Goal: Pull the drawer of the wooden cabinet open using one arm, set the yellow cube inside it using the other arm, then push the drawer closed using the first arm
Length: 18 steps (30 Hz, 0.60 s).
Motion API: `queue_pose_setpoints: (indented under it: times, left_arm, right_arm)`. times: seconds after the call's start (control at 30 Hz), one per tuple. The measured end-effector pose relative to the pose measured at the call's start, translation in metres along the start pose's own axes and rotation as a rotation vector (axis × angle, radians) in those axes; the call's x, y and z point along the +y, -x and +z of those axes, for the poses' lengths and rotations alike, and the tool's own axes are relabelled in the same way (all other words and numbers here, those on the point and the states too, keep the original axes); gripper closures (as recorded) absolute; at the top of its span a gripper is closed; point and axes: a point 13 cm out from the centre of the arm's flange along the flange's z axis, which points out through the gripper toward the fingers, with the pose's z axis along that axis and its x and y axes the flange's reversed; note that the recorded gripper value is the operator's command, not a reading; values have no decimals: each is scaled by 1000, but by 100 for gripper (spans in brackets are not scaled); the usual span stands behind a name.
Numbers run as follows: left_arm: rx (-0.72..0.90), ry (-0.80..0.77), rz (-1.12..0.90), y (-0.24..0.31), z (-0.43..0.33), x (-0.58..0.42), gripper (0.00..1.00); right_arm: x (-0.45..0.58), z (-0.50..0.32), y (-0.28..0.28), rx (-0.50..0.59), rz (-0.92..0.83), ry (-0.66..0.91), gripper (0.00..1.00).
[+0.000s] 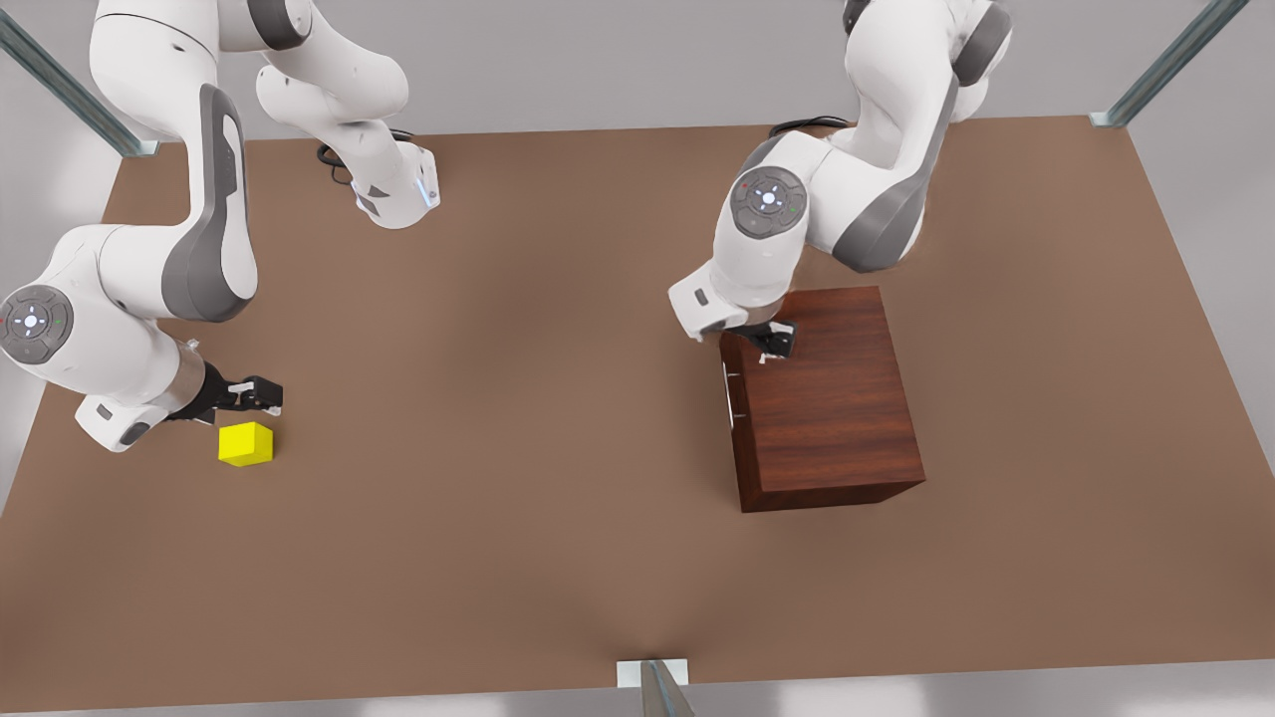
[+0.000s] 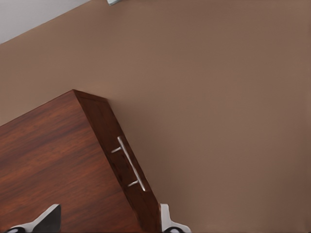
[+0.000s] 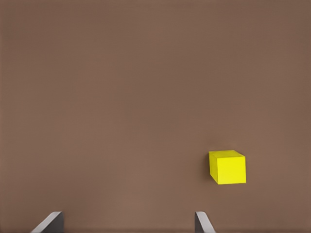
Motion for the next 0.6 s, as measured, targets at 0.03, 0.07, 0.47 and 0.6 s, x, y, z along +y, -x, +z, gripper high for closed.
queue_pose_setpoints:
  times: [0.03, 0.07, 0.47, 0.6]
  left_arm:
    - [3, -14, -14, 3, 11, -24, 0]
    - [10, -22, -35, 7, 25, -44, 0]
    - [79, 54, -438, 11, 155, -44, 0]
    - [46, 123, -505, 15, 176, -27, 0]
  right_arm:
    - [0, 0, 0, 0, 0, 0, 0]
    - [0, 0, 0, 0, -1, 0, 0]
    - [1, 1, 1, -2, -6, -1, 0]
    - [1, 1, 2, -3, -7, -1, 0]
